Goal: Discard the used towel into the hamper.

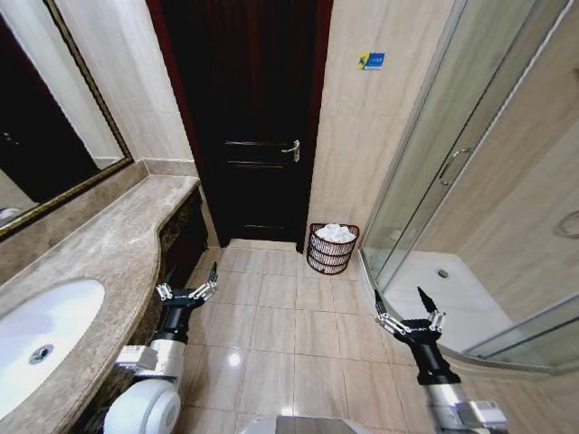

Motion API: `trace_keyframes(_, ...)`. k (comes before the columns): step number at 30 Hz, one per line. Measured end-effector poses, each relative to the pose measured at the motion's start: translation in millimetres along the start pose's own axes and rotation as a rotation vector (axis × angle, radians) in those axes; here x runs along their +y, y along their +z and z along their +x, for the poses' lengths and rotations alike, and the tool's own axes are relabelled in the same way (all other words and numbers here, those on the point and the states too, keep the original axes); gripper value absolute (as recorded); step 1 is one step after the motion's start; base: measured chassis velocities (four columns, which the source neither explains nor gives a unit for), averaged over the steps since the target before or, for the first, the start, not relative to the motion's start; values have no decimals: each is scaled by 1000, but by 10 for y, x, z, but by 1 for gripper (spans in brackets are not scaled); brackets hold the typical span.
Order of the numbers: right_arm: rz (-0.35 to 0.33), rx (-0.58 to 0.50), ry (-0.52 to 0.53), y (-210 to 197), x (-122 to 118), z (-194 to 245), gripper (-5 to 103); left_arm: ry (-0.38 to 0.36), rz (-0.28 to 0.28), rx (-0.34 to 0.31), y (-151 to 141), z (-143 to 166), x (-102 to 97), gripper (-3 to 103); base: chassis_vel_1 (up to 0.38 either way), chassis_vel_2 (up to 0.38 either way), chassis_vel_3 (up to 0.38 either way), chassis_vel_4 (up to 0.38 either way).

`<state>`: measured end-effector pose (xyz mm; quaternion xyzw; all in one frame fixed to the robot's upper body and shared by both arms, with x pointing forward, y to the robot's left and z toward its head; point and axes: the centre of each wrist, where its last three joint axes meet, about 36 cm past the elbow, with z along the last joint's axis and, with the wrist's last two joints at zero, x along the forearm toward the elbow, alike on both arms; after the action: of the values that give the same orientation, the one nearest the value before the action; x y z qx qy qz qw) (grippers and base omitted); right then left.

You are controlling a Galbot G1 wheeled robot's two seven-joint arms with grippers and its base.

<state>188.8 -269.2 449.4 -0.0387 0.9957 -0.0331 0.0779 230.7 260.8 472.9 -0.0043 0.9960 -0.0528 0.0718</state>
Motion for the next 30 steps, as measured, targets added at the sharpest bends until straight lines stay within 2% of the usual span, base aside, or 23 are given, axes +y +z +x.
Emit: trace_keyframes(30, 0, 0, 0, 0, 0, 0, 100, 0, 0, 0, 0, 0, 0, 100, 0, 0, 0, 0)
